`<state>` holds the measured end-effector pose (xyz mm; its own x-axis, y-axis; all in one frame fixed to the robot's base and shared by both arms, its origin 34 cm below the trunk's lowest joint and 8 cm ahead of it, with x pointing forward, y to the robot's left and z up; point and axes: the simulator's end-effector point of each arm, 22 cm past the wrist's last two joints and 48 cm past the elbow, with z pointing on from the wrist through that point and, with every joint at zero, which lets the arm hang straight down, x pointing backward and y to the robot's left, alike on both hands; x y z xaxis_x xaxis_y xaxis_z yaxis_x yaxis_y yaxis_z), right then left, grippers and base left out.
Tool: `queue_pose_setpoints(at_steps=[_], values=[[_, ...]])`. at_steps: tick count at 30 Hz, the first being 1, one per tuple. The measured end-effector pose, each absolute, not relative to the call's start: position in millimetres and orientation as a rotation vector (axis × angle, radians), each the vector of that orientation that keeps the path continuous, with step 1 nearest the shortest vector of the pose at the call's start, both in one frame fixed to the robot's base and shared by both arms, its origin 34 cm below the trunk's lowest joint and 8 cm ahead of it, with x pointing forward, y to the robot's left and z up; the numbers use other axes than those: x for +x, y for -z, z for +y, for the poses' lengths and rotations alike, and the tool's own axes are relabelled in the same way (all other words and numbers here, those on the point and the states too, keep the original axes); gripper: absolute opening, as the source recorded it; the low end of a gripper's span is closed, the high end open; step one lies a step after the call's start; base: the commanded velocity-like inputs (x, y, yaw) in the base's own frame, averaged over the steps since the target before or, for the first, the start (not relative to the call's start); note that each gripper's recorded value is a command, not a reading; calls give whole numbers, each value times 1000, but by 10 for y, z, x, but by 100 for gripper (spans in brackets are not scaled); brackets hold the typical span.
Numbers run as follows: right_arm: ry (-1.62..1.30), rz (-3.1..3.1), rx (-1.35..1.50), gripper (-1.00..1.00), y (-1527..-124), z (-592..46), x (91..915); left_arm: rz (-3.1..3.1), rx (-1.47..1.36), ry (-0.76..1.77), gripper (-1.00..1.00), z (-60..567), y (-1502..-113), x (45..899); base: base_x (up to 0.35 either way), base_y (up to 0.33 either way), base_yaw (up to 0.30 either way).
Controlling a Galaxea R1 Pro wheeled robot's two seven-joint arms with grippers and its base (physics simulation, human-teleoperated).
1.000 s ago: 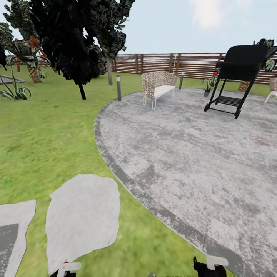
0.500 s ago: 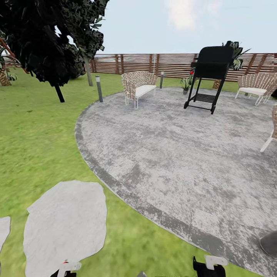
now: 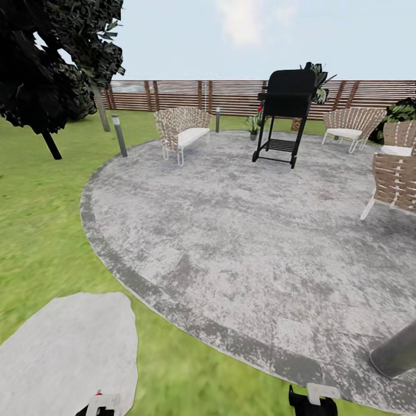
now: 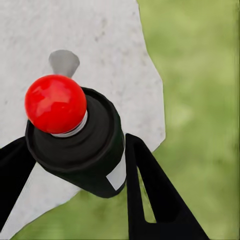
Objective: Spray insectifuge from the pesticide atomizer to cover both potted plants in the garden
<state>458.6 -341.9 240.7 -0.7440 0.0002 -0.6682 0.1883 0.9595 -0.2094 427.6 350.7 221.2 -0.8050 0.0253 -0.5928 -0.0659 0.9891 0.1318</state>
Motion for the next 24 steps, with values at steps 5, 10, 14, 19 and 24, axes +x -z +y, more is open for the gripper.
queue_pose_setpoints(at_steps=[5, 10, 14, 19, 24], values=[[341, 2391, 126, 100, -2403, -3419, 4583, 2499, -28, -194, -100, 3513, -2212, 4276, 337, 0, -5], [344, 2391, 125, 100, -2405, -3427, 4582, 2500, -28, -195, -100, 3517, -2212, 4273, 338, 0, 0], [345, 2391, 125, 100, -2405, -3432, 4582, 2500, -28, -195, -100, 3518, -2212, 4273, 338, 0, 0], [342, 2391, 124, 100, -2403, -3412, 4583, 2501, -28, -197, -100, 3526, -2211, 4268, 339, 0, 0], [342, 2391, 124, 100, -2405, -3416, 4585, 2501, -28, -197, -100, 3528, -2210, 4268, 339, 0, 0]])
